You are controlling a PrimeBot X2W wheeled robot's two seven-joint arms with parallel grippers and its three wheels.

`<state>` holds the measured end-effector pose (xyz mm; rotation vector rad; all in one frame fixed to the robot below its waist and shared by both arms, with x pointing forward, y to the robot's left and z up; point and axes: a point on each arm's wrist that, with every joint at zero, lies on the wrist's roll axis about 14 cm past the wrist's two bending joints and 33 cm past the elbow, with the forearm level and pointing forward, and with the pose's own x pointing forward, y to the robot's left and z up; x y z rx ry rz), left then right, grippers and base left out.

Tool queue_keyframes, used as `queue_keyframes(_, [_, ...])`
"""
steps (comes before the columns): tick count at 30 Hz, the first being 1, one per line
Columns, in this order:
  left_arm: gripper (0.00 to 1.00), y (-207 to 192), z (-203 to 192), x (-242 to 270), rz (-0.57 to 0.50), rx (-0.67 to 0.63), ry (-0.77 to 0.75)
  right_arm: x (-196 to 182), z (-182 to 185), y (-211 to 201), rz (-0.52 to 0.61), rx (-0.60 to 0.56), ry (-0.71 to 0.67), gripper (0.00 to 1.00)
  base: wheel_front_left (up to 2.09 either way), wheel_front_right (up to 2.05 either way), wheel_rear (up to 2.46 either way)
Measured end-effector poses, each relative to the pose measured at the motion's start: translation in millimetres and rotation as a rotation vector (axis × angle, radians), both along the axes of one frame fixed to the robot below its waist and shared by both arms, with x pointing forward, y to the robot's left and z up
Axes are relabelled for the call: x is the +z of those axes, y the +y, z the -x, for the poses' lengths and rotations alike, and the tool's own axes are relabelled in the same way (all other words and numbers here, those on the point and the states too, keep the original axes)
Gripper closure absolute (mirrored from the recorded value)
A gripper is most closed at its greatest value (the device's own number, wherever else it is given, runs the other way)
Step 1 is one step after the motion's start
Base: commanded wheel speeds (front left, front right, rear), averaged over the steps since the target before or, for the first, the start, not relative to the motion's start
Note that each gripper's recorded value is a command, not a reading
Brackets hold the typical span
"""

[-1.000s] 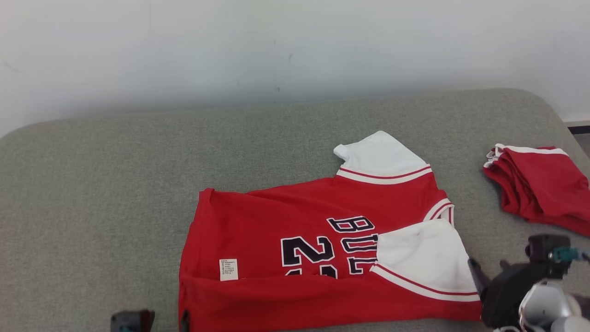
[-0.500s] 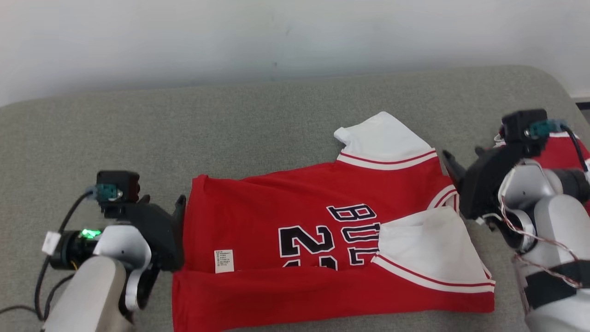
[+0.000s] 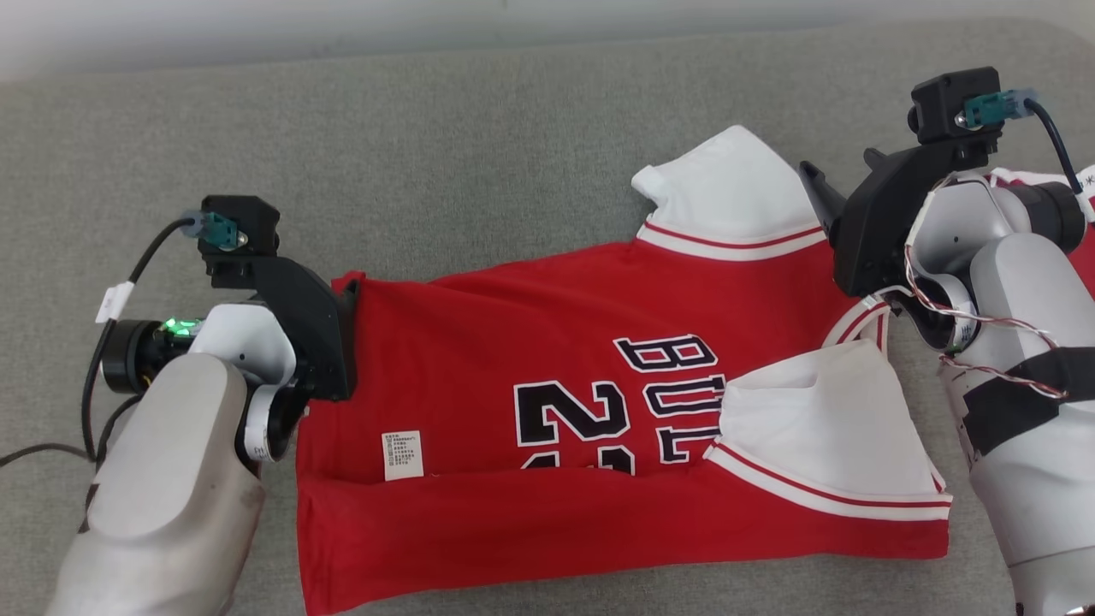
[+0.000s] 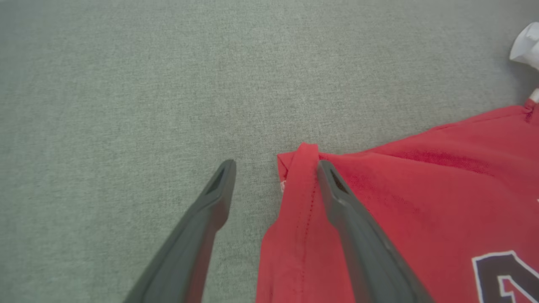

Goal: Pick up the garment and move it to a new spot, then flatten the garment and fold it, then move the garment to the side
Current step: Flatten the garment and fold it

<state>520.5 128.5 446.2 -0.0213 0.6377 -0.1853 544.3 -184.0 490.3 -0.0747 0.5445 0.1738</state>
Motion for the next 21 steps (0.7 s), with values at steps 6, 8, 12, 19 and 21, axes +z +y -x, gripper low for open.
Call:
queue_keyframes(6, [0.0,0,-7,-20,-0.015,-0.004,0.031,-23,-8,-2,0.002,-0.001,0.04,0.0,0.0,0.0,0.0])
queue_keyframes(8, [0.0,-1,-7,-26,-0.015,-0.005,0.046,-29,-8,-5,0.002,-0.004,0.052,0.0,0.0,0.0,0.0])
queue_keyframes(12, [0.38,-5,-7,-33,-0.009,-0.014,0.056,-33,-12,-11,0.006,-0.015,0.059,0.0,0.0,0.0,0.0])
queue_keyframes(19, [1.0,-6,-7,-39,-0.019,-0.011,0.044,-39,-16,-16,0.004,-0.026,0.071,0.0,0.0,0.0,0.0])
queue_keyframes(21, [1.0,-6,-7,-41,-0.019,-0.01,0.037,-41,-19,-16,0.001,-0.029,0.073,0.0,0.0,0.0,0.0])
